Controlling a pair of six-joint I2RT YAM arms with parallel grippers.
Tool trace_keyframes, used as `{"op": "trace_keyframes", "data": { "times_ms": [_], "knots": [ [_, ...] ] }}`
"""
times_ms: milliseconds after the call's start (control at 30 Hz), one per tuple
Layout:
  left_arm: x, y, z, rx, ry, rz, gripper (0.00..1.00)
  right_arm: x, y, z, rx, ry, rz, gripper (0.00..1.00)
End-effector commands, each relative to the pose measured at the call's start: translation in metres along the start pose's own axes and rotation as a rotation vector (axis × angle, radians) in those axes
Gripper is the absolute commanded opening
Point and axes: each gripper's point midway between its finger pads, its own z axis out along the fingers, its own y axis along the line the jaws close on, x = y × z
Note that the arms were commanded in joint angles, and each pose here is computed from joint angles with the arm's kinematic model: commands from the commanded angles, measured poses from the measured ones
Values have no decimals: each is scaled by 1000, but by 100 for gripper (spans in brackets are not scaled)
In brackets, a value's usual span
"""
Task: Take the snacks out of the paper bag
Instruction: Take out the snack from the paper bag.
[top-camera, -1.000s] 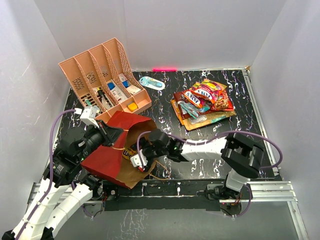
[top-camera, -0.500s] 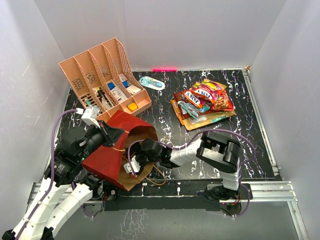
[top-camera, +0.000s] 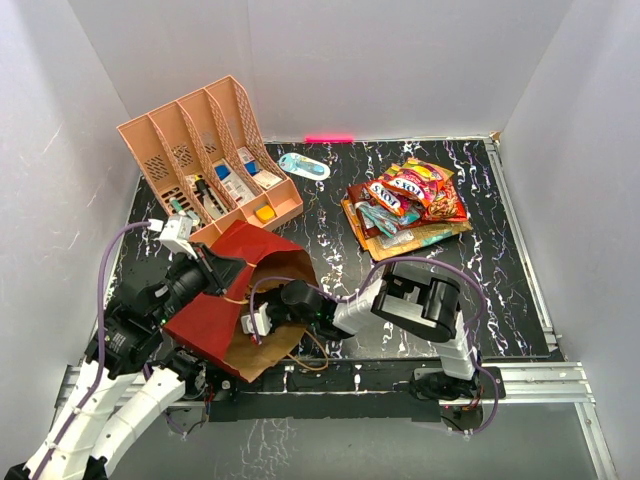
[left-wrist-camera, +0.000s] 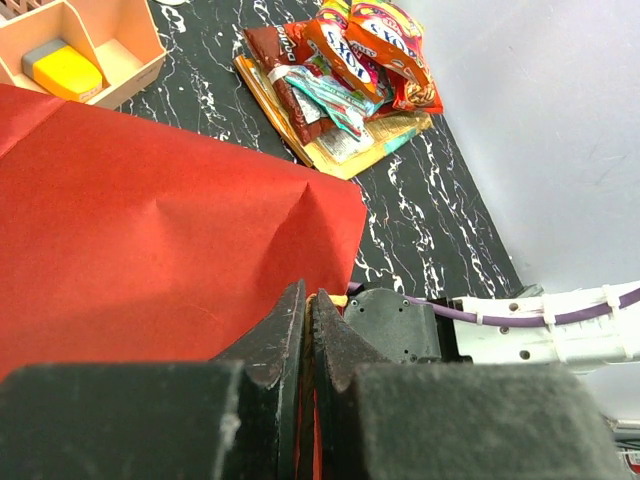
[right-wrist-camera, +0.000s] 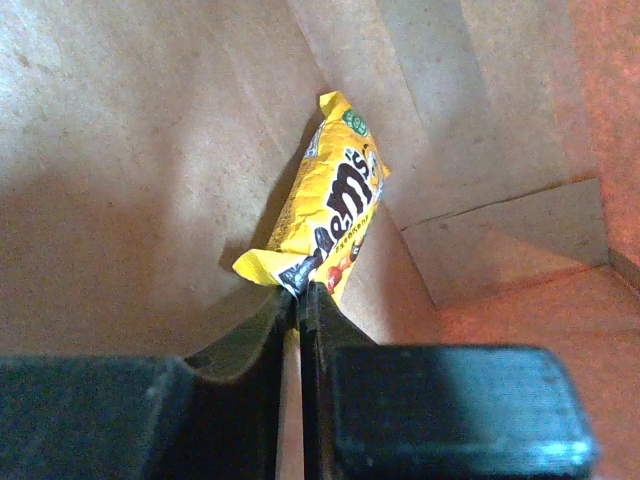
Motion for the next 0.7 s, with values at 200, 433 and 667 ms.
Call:
{"op": "trace_keyframes", "data": {
  "times_ms": [200,433,667],
  "knots": [
    [21,26,-7,-92,0,-74,0,-16,-61,-42,233,1,123,8],
    [34,43,-20,-137,-64,-195,0,35,-81,-98,421,254,222,8],
    [25,33,9,-95,-57,-189,0,91,-93,-156,560,430,368,8]
  ]
}}
